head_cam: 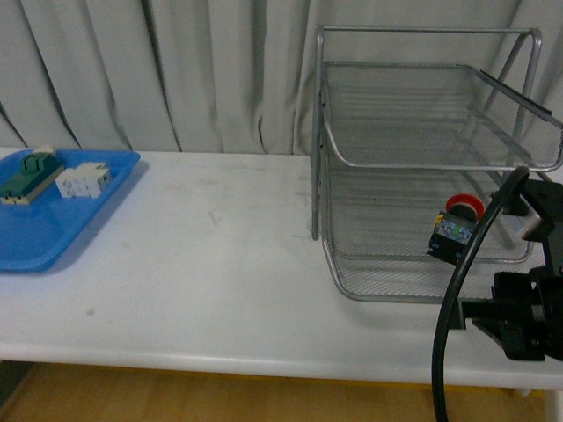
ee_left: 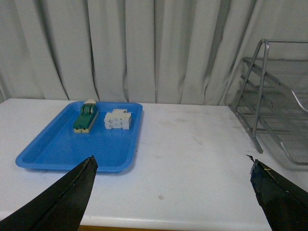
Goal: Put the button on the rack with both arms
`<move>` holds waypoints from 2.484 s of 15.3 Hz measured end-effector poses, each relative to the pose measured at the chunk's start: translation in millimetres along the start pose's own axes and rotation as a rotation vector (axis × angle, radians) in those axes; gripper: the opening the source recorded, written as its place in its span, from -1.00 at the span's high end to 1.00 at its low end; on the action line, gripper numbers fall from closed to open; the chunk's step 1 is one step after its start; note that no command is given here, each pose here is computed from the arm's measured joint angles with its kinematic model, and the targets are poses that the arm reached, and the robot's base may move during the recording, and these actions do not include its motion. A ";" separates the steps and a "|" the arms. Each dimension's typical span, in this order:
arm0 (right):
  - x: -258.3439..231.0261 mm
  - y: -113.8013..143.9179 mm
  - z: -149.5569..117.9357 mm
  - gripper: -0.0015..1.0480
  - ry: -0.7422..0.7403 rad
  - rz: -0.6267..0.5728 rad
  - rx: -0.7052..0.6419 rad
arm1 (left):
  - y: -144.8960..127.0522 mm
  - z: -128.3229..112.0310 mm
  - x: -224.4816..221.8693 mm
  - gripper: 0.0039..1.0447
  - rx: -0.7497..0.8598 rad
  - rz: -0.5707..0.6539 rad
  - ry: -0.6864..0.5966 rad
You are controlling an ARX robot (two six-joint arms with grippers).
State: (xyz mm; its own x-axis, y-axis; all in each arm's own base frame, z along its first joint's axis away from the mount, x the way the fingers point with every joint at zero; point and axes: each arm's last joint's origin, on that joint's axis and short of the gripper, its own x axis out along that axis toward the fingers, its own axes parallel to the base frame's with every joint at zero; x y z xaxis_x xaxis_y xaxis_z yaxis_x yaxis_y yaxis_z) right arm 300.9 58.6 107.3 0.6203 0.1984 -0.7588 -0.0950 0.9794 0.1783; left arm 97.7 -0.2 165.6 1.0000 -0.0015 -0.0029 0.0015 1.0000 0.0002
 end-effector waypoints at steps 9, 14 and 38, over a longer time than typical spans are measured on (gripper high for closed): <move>38.1 -26.2 61.7 0.97 -0.058 -0.061 0.020 | 0.0 0.0 0.0 -0.88 0.000 0.000 0.000; 50.1 -28.3 80.4 0.97 -0.108 -0.087 0.022 | 0.0 0.0 0.0 -0.88 0.000 0.000 0.000; -99.9 -101.4 -111.2 0.97 -0.630 -0.125 0.015 | 0.1 0.0 0.0 -0.88 0.000 0.002 0.000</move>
State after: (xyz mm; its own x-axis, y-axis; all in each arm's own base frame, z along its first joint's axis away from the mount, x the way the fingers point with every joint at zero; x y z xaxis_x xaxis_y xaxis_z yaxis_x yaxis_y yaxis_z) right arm 162.0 -56.2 95.4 0.9649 0.0171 -0.2619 0.0162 0.9921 0.1244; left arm 97.7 0.0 165.6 1.0000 0.0000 -0.0029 0.0000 1.0000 0.0002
